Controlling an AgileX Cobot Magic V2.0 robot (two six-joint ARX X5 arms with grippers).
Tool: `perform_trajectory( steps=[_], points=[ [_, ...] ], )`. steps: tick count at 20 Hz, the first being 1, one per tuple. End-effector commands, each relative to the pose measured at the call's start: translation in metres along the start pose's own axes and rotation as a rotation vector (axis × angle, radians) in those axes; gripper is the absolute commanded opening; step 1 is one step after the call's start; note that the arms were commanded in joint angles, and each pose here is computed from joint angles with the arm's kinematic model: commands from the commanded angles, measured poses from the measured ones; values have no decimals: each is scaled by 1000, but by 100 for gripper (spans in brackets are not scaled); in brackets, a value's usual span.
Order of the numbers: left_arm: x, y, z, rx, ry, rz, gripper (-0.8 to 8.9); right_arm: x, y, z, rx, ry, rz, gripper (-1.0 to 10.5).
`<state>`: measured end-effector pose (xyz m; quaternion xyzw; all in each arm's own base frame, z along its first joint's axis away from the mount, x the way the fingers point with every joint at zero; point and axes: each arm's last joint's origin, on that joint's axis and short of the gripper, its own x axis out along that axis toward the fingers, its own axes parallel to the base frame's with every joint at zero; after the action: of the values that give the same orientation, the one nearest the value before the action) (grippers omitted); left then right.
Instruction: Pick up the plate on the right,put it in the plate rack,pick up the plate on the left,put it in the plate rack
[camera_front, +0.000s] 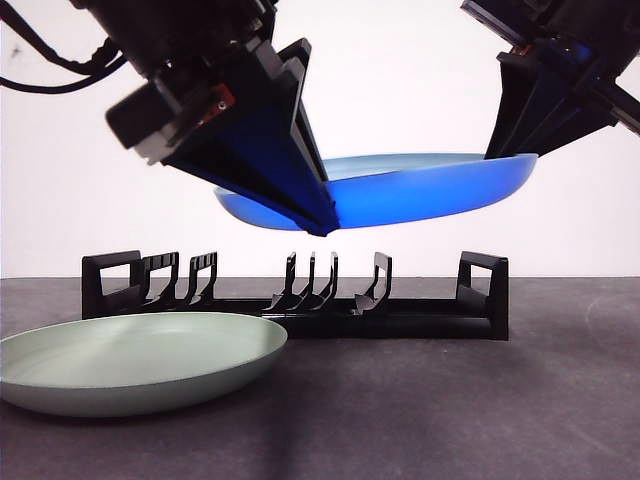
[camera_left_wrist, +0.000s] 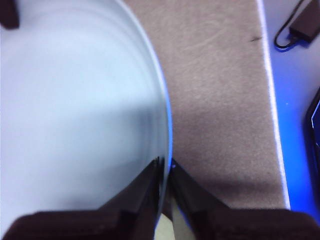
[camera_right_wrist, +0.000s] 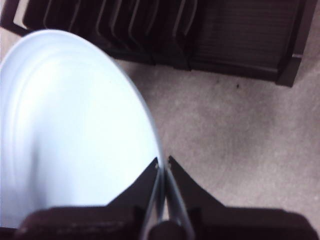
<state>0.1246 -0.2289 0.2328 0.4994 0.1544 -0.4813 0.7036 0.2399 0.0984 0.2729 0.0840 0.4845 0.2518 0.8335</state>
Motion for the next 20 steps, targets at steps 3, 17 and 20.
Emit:
perform_trajectory(
  steps=[3,17,20],
  points=[
    [1,1,0,-41,-3,12,-9,-9,2,4,-11,-49,1,115],
    [-31,52,-6,-734,-313,183,-9,-74,12,28,-70,-512,-126,220],
    [-47,81,-27,-868,-446,188,-9,-74,11,28,-69,-511,-127,219]
  ],
)
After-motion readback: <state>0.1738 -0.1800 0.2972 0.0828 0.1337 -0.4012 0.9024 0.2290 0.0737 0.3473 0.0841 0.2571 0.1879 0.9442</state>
